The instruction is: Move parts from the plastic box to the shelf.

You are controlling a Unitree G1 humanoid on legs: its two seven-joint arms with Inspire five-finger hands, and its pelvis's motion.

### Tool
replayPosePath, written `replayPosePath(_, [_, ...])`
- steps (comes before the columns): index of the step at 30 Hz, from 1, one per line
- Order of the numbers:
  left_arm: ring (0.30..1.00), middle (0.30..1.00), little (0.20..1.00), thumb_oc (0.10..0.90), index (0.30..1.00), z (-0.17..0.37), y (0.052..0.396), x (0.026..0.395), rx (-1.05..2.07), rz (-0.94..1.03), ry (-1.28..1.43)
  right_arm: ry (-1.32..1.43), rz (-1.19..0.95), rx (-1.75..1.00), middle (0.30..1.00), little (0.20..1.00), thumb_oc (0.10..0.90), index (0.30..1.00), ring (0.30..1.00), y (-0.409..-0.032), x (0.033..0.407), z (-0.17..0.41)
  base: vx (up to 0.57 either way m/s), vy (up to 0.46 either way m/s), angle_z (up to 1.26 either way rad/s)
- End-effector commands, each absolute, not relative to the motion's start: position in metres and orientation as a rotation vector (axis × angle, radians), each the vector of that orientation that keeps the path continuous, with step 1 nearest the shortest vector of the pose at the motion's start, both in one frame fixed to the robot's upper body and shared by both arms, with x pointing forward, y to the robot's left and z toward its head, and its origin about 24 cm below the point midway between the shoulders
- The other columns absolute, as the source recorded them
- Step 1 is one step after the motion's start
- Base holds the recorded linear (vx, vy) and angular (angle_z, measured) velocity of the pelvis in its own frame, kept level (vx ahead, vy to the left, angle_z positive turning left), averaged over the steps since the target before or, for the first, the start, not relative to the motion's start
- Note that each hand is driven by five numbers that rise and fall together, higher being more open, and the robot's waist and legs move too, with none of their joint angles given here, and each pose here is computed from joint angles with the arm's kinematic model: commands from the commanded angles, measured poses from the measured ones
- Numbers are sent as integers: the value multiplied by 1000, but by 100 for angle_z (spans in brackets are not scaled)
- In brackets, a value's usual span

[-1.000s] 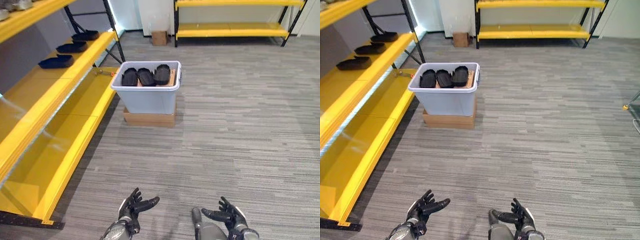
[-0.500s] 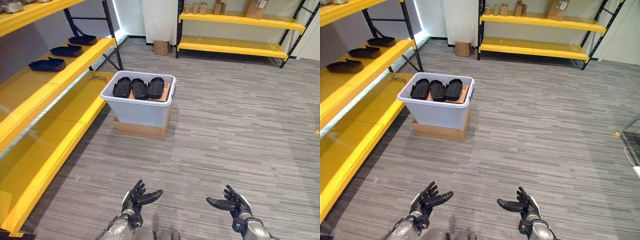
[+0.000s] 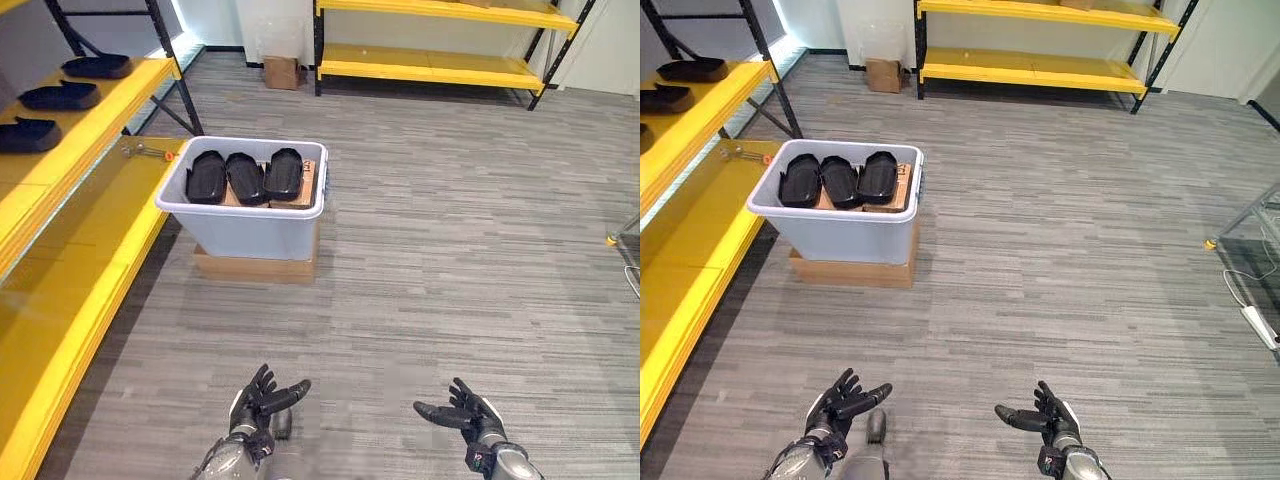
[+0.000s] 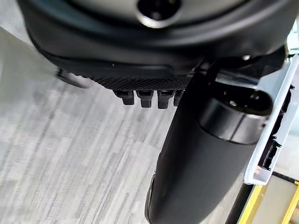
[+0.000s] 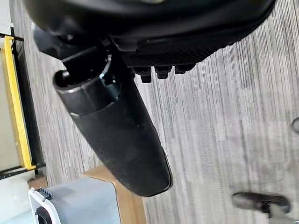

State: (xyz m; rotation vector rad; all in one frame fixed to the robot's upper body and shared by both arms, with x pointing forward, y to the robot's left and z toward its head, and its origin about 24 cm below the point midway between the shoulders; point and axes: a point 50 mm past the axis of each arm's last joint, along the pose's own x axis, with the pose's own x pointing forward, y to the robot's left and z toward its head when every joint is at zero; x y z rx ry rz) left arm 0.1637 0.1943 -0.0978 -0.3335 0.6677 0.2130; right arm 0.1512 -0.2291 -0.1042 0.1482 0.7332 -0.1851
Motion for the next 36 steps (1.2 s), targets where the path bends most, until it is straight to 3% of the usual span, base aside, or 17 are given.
replayPosePath(1, [1000, 1000, 1000, 900, 1000, -64, 208, 189, -237, 149, 469, 553, -150, 150, 1000, 1000, 900, 1000, 1000, -226, 173, -80, 282, 279, -4])
replayPosePath(15, [1000, 1000, 1000, 900, 1000, -58, 211, 198, -170, 122, 460, 476, -96, 165, 1000, 1000, 900, 1000, 1000, -215, 185, -67, 297, 304, 21])
replayPosePath(18, [1000, 1000, 1000, 900, 1000, -57, 208, 197, -194, 140, 444, 476, -109, 165, 1000, 1000, 900, 1000, 1000, -218, 182, -67, 514, 16, 123])
replayPosePath(36, [1000, 1000, 1000, 900, 1000, -57, 192, 202, -259, 114, 433, 479, -119, 83, 1000, 1000, 900, 1000, 1000, -230, 189, -63, 263, -127, -11])
